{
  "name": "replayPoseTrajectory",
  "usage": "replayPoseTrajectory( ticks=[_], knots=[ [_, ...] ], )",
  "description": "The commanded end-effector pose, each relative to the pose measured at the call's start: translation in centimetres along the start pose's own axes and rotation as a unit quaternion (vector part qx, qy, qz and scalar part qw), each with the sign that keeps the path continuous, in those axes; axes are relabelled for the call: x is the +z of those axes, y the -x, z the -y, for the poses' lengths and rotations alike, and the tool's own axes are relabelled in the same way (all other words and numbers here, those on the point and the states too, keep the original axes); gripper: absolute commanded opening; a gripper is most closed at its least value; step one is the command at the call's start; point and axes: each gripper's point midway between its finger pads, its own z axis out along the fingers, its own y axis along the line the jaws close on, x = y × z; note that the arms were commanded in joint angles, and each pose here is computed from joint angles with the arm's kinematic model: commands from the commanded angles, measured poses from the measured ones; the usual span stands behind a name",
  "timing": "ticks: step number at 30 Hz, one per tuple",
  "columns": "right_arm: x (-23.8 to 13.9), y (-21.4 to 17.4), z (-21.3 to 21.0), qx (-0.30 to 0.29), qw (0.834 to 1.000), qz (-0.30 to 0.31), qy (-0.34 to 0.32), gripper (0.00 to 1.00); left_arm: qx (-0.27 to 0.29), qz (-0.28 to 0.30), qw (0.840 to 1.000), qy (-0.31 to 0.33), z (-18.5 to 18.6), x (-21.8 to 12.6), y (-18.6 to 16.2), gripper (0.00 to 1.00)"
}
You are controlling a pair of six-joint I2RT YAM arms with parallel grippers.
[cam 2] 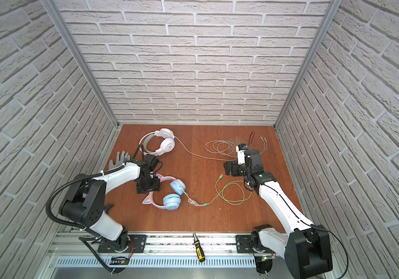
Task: Wrap the headphones
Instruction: 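Lower the left gripper and close it on the pink headband beside the cat ear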
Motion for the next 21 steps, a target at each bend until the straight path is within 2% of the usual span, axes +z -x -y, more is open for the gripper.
replayPoseTrajectory(
  ticks=[1, 5, 8, 21],
  knots=[
    [-0.5, 1.2, -0.6, 0.000, 1.000, 0.021, 0.006, 0.99, 0.048, -0.008, 0.998, 0.029, -0.8, -0.3, -0.1, 0.76],
    [-0.6, 1.3, -0.8, -0.001, 1.000, 0.022, 0.005, 0.99, 0.075, -0.013, 0.997, 0.022, -0.4, -0.1, -0.1, 0.78],
    [-0.8, 1.4, -0.9, -0.002, 1.000, 0.024, 0.004, 0.99, 0.084, -0.017, 0.996, 0.022, -0.2, 0.3, 0.1, 0.74],
    [-0.9, 1.3, -1.7, -0.014, 1.000, 0.021, 0.000, 0.99, 0.084, -0.020, 0.996, 0.015, 0.9, 1.6, -0.6, 0.50]
  ],
)
